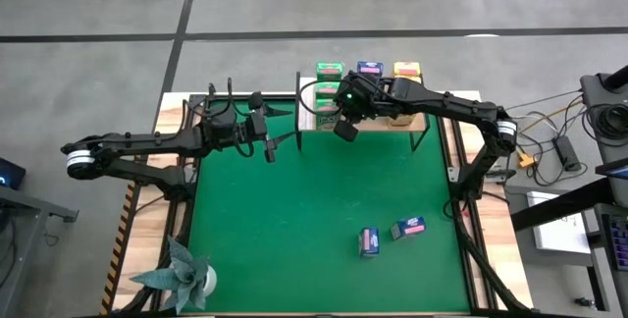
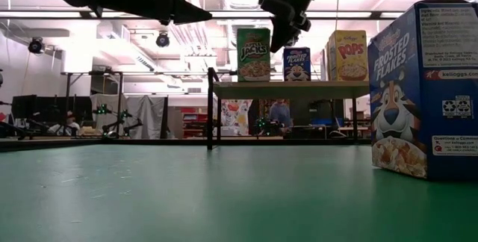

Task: Stack cereal on shelf
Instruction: Put the green cereal box on the shelf aligned with the other green cereal box, then put the left blue cereal box on the shelf aligned with the other blue cereal box

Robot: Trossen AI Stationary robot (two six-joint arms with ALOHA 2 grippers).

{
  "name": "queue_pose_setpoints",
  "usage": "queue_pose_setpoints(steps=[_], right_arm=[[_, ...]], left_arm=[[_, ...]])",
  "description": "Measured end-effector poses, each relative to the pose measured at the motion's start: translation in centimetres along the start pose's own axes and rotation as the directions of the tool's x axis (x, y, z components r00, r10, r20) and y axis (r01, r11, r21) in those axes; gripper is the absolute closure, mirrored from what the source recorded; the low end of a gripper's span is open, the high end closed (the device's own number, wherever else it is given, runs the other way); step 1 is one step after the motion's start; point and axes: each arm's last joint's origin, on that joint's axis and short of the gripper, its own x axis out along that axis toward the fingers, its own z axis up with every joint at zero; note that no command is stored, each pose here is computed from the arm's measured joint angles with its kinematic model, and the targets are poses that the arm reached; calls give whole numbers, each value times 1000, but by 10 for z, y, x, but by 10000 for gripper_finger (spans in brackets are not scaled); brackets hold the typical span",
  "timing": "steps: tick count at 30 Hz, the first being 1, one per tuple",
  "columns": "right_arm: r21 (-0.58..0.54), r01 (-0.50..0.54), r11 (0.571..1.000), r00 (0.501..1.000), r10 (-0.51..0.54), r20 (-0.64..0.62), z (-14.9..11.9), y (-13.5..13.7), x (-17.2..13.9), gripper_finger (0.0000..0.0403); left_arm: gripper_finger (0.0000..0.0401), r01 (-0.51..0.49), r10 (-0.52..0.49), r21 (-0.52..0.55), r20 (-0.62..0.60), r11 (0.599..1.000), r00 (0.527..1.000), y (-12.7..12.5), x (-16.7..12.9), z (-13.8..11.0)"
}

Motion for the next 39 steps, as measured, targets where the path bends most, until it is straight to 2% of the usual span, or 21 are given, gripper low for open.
queue_pose_setpoints(steps=[7,14,20,26,29,33,39], right_arm=[[-1,0,1000,1000,0,0,-1,-1,-3,390],[18,-11,1000,1000,11,29,4,1,-28,390],[-12,-68,998,994,69,85,11,26,-52,390],[18,-184,983,978,181,101,9,63,-81,390],[102,-280,954,958,271,93,5,82,-93,390],[229,-398,888,917,394,64,-2,105,-105,390],[384,-464,798,859,512,-28,-17,141,-108,390]], left_arm=[[168,0,0,0,0,1000,1000,0,0,0],[168,0,0,0,0,1000,1000,0,0,0],[168,-1,1,0,2,1000,1000,0,0,0],[168,0,0,-4,2,1000,1000,0,0,0],[168,0,0,-4,2,1000,1000,0,0,0],[168,0,0,-9,2,1000,1000,0,0,0],[168,-2,2,-9,7,1000,1000,0,0,1]])
